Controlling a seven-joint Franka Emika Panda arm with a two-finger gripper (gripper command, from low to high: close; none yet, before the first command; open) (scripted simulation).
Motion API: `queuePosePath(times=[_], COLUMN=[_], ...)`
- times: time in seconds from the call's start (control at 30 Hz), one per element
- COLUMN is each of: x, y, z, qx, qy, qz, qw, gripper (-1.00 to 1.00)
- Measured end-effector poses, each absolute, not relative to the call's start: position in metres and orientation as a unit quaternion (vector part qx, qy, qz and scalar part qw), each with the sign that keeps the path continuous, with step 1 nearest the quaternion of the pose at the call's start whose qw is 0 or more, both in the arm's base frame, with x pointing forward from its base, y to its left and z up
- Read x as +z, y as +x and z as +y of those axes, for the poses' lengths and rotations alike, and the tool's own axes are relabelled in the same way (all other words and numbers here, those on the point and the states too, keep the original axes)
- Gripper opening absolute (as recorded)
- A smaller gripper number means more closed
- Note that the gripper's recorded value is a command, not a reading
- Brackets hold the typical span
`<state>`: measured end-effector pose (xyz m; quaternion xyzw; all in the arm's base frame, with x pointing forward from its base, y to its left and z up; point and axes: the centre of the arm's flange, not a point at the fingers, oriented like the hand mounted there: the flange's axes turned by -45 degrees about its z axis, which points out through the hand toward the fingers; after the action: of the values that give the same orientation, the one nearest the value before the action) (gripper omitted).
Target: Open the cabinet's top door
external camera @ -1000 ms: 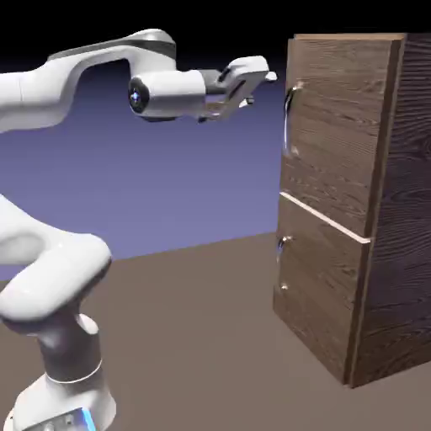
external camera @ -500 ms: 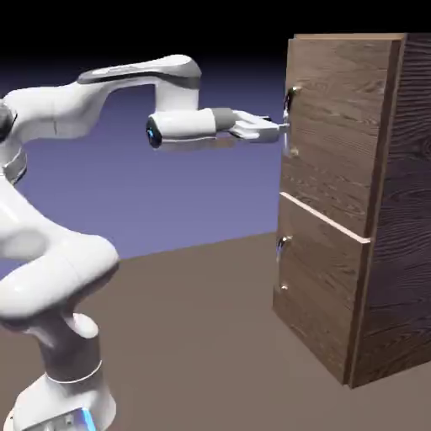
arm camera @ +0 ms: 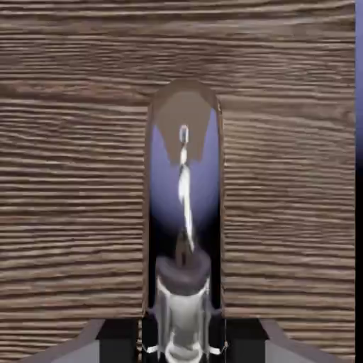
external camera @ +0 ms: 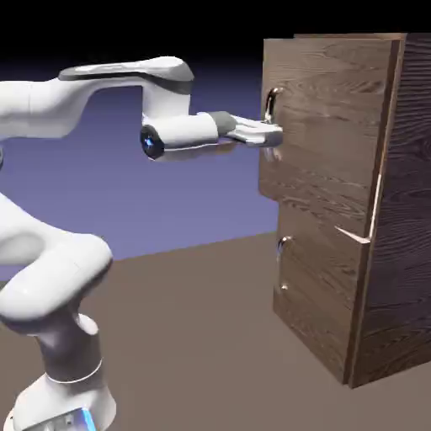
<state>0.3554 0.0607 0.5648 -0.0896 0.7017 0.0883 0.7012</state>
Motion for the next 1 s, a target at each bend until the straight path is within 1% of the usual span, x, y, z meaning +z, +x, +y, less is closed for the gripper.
queuePosePath(times=[0.5, 1.0], x=[0.565, 0.565], y=[0.290, 0.264], z=[-0.032, -0.152], qx=[0.222, 0.355], qy=[-0.221, -0.355], qz=[0.671, 0.611], qw=[0.672, 0.611], gripper=[-1.00, -1.00])
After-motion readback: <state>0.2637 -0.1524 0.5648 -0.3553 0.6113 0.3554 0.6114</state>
